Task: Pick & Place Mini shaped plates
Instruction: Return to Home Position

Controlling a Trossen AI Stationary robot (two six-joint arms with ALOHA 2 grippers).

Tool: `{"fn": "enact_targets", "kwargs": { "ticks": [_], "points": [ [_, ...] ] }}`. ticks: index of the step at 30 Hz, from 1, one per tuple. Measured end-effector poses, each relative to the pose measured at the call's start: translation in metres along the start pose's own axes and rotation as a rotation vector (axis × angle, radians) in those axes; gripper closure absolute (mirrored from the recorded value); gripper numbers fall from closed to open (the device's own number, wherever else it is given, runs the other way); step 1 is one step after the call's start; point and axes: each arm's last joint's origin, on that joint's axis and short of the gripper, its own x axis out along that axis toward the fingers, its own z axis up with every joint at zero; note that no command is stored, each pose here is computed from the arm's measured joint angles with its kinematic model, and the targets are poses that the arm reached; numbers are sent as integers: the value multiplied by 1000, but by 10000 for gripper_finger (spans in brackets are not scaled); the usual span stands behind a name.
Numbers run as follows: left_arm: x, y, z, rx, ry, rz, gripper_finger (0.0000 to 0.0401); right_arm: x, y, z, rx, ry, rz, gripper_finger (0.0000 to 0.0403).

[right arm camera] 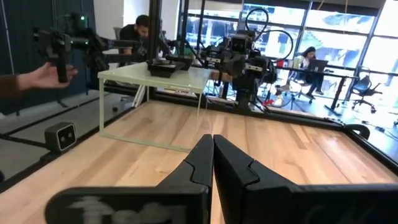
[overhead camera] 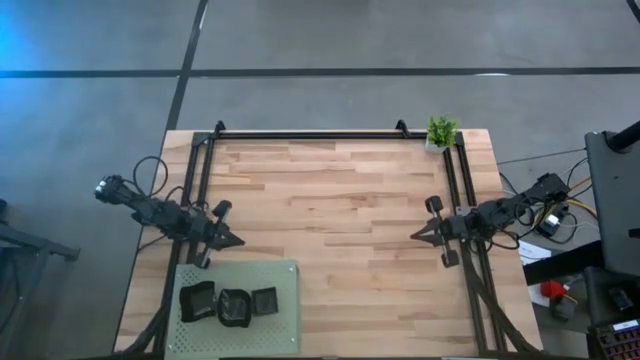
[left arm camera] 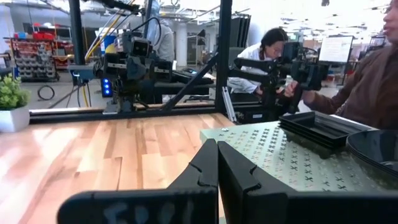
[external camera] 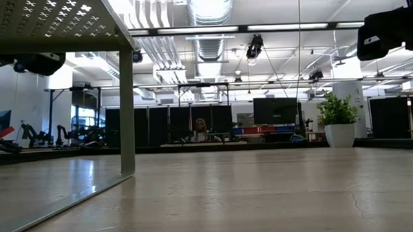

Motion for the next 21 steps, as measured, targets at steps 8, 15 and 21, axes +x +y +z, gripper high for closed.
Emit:
{"fn": "enact_targets", "kwargs": {
  "ticks": [8, 15, 21],
  "points": [
    [0, 0, 0, -4, -3, 0, 401, 0, 0, 0, 2, 0, 0, 394],
    [0, 0, 0, -7, -5, 0, 401, 0, 0, 0, 0, 0, -3, 394],
    [0, 0, 0, -7, -5, 0, 401, 0, 0, 0, -1, 0, -3, 394]
  ]
}}
